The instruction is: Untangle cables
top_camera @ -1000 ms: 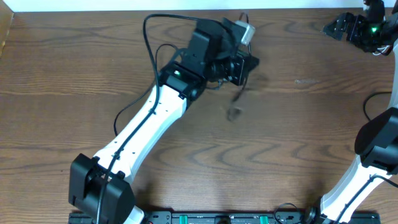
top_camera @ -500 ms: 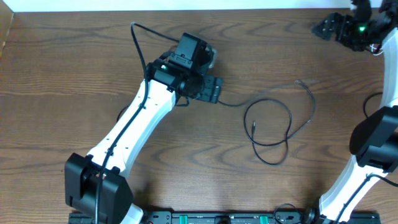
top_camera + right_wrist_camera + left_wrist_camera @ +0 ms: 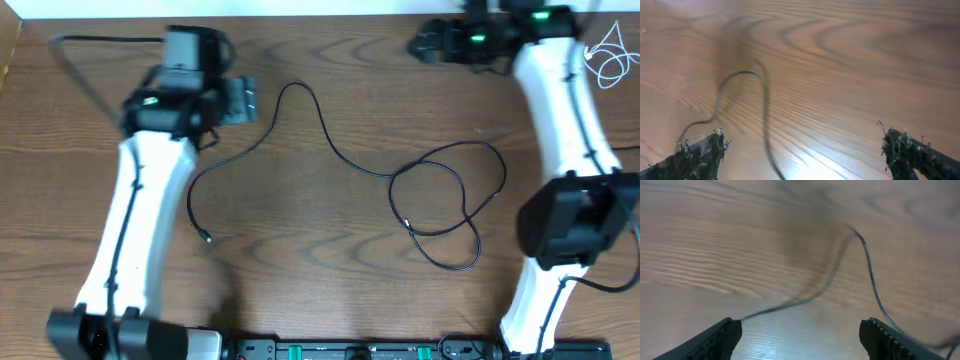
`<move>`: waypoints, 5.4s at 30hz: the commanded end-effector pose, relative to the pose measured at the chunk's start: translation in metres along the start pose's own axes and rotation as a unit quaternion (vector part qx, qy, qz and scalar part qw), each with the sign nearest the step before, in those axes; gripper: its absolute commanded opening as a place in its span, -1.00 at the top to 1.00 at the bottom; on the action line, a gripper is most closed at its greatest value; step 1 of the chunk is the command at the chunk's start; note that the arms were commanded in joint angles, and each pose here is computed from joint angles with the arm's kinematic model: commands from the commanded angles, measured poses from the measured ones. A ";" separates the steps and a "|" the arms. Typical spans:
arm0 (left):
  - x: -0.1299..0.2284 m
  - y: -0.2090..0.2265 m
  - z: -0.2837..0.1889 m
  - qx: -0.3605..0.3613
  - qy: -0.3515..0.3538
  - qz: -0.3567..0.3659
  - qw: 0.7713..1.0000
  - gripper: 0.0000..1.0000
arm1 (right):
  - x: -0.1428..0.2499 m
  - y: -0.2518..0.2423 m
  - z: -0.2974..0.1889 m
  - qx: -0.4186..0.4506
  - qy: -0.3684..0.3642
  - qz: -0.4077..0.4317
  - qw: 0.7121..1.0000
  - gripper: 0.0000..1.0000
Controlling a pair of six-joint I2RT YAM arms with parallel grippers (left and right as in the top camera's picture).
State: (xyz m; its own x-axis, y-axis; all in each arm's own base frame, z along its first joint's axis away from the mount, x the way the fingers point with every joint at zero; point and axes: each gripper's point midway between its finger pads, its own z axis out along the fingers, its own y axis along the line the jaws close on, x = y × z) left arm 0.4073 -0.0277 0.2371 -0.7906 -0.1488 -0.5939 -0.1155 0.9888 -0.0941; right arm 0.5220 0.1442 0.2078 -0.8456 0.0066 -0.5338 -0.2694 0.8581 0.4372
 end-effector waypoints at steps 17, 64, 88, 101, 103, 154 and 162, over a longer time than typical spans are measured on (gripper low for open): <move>-0.008 0.089 -0.022 -0.073 -0.015 -0.134 0.988 -0.61 | 0.145 0.192 0.244 -0.037 0.073 0.083 0.993 -0.43; -0.010 0.088 -0.021 -0.071 -0.019 -0.134 0.988 -0.61 | 0.220 -0.022 -0.039 0.195 0.381 0.004 0.904 0.95; -0.011 0.089 -0.018 -0.071 -0.019 -0.134 0.988 -0.61 | 0.276 0.005 0.066 0.167 0.309 0.080 0.933 -0.42; -0.008 0.089 -0.008 -0.073 -0.006 -0.134 0.988 -0.61 | 0.263 0.000 0.029 0.261 0.318 0.111 0.905 -0.46; -0.006 0.090 -0.005 -0.074 -0.001 -0.134 0.988 -0.61 | 0.287 0.007 0.033 0.257 0.347 0.077 0.899 -0.50; -0.005 0.090 -0.001 -0.075 0.004 -0.134 0.988 -0.61 | -0.042 -0.184 -0.445 0.402 -0.356 0.183 0.824 0.98; -0.005 0.090 -0.001 -0.073 0.005 -0.134 0.988 -0.61 | -0.003 -0.243 -0.466 0.452 -0.329 0.244 0.792 0.98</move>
State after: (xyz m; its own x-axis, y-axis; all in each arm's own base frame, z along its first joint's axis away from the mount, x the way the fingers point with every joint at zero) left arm 0.3977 0.0601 0.2309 -0.7310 -0.3963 -0.5555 -0.3969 0.9091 -0.1262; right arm 0.3816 -0.2844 0.4604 -0.2298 0.4205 -0.8777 0.6580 0.7316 0.1783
